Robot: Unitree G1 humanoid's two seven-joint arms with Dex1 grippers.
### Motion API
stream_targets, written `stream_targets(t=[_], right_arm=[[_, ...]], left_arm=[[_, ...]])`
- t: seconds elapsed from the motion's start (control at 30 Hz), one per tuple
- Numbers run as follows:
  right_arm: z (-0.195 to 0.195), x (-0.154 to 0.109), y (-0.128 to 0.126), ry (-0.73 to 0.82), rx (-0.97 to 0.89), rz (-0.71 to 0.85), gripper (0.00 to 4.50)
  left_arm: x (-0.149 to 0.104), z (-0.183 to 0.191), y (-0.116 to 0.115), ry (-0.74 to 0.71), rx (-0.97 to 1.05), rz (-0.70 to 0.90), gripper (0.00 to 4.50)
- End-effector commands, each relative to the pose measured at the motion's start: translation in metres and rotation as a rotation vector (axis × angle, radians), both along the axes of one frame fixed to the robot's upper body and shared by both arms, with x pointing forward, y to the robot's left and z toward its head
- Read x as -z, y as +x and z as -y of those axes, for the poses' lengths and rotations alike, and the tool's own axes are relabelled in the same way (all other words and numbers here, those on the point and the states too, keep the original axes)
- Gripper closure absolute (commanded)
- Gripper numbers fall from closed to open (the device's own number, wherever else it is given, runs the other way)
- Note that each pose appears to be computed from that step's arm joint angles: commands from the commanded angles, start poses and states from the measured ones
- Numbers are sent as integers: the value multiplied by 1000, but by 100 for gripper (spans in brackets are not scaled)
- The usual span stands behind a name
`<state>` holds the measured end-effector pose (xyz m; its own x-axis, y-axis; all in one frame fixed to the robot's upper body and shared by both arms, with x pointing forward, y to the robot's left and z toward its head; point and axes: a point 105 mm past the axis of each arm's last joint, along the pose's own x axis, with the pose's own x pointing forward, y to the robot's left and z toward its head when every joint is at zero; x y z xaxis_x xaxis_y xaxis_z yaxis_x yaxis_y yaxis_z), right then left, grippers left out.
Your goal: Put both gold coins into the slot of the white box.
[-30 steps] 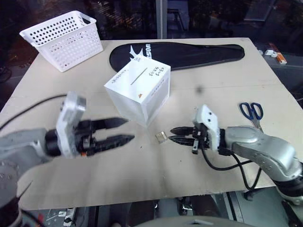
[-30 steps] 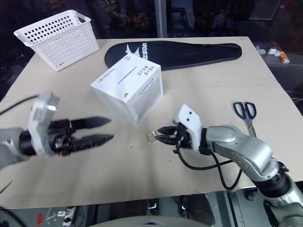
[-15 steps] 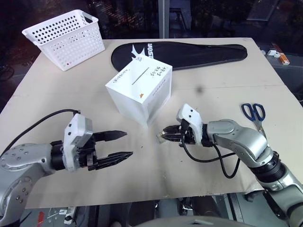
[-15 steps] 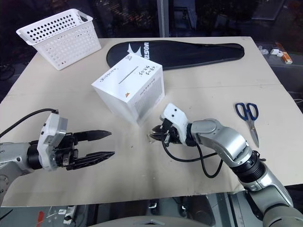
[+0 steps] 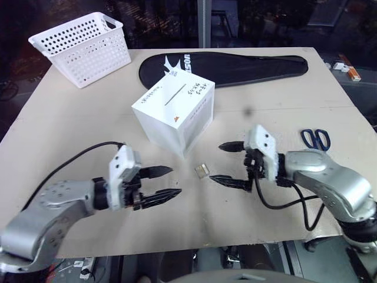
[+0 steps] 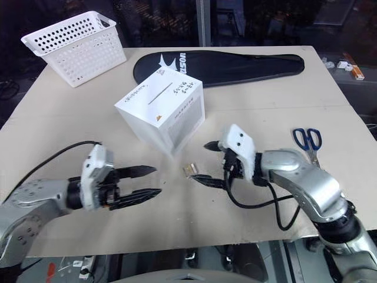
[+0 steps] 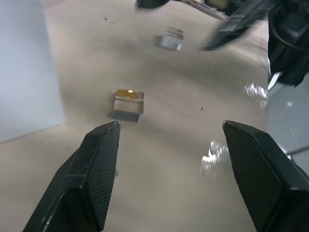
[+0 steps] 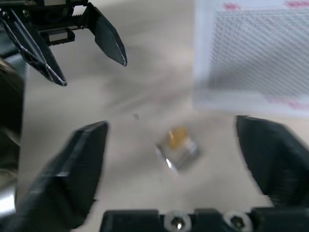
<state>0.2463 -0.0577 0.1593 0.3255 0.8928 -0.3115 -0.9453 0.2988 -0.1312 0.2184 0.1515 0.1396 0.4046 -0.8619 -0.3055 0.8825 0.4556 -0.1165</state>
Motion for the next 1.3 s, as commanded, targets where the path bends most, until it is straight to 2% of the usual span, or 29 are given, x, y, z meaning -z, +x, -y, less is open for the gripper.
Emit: stream_targets(t=[0.03,0.23,0.37,0.4,0.47,0.63,0.7,0.77,1.3], right_arm=[[7,-11,-13,-10,-14,60,7],[24,-21,-28,-28,-14,120,7],[47,-38,-46,-26,41,208,7],[51,-39,-48,-33,59,217,7],[58,-40,-49,-51,97,216,0],[64,-41,-51,-66,136,221,0],[63,-41,-51,-65,140,223,0],[63,-42,-51,-63,145,224,0],[58,-43,-50,-63,158,220,0]], left_arm=[[10,8,7,6,-44,-22,104],[20,14,27,-10,-142,-46,104],[21,23,42,-29,-148,-33,104],[21,25,43,-31,-141,-35,104],[20,31,42,-41,-117,-43,146],[20,39,39,-62,-67,-71,146],[20,40,42,-58,-72,-73,194],[19,41,43,-53,-69,-70,267],[16,41,42,62,-34,13,267]])
